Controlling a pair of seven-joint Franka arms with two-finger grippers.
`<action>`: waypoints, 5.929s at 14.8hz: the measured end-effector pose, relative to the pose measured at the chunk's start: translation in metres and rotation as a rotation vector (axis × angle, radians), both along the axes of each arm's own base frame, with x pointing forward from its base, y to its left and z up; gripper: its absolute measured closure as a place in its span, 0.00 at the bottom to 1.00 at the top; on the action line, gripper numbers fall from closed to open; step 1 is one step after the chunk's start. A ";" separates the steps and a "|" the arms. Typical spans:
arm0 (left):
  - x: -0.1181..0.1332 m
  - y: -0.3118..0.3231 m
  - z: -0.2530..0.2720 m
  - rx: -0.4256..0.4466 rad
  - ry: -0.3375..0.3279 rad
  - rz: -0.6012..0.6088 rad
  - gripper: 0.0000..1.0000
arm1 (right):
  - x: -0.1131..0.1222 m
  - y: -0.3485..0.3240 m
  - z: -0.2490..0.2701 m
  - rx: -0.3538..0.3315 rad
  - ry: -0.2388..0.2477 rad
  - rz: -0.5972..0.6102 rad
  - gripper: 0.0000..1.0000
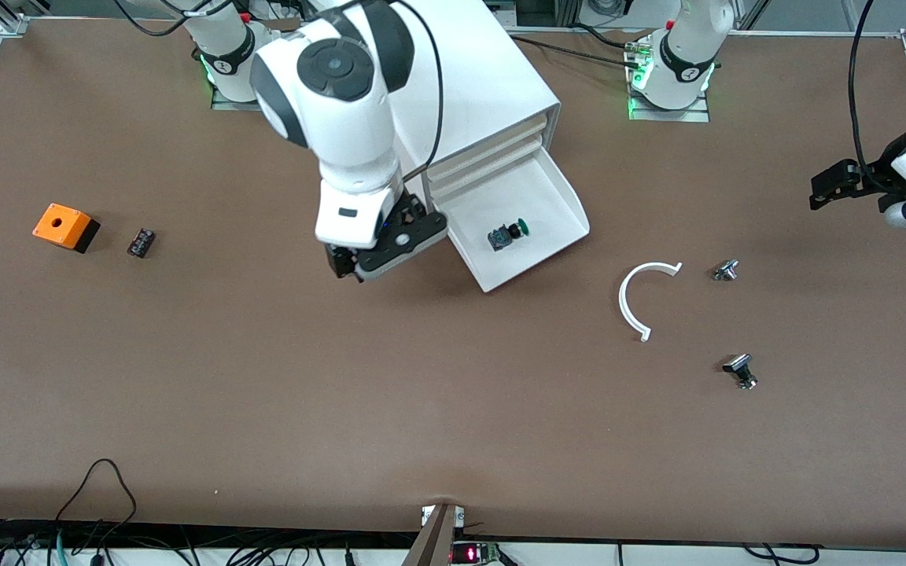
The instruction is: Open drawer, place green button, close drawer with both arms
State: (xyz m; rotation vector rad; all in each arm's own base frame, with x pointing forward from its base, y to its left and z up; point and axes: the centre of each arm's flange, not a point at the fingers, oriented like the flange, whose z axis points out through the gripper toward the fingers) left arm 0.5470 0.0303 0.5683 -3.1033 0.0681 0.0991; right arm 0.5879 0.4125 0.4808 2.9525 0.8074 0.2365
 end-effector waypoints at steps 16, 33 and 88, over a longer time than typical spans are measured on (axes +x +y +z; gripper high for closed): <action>0.000 0.001 0.000 0.000 0.000 0.001 0.00 | 0.080 -0.348 0.046 0.008 0.032 -0.681 0.00; 0.000 0.001 -0.001 0.000 0.002 0.001 0.00 | 0.017 -0.422 0.054 -0.031 0.219 -0.583 0.00; -0.168 -0.440 -0.347 -0.105 0.166 0.476 0.00 | -0.010 -0.449 0.065 0.025 0.215 -0.566 0.00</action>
